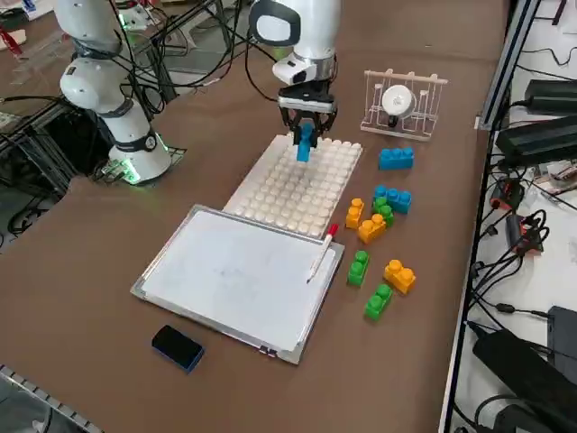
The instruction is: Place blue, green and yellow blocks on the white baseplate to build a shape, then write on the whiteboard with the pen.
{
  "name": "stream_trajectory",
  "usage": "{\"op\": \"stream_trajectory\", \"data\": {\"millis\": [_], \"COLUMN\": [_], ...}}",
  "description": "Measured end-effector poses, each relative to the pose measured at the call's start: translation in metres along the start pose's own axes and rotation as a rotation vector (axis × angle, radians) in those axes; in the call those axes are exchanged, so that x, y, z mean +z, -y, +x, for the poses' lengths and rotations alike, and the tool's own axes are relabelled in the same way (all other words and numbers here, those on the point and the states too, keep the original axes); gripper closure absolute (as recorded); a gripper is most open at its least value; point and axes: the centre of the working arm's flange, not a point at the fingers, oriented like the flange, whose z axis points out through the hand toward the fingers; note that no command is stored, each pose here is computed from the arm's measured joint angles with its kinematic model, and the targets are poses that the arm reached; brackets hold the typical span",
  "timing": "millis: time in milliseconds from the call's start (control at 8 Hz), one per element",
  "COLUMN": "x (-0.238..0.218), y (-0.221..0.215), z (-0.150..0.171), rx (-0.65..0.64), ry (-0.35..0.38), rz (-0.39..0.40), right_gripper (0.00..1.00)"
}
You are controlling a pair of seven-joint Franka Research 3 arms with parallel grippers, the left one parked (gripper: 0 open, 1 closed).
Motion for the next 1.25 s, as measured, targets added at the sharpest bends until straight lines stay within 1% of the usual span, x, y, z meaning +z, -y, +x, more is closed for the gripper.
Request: {"op": "stream_trajectory", "data": {"millis": [125, 375, 625, 875, 1000, 1250], "x": [0.007, 0.004, 0.0, 0.004, 0.014, 0.037], "y": [-0.007, -0.03, -0.057, -0.08, -0.085, -0.095], "z": [-0.005, -0.018, -0.029, -0.03, -0.031, -0.039], "rx": [0.052, 0.135, 0.145, 0.18, 0.203, 0.196], "ry": [-0.01, -0.012, -0.001, 0.016, 0.018, 0.018], "rz": [-0.008, -0.005, 0.033, 0.074, 0.081, 0.083], "right_gripper": [0.6, 0.6, 0.6, 0.6, 0.6, 0.6]}}
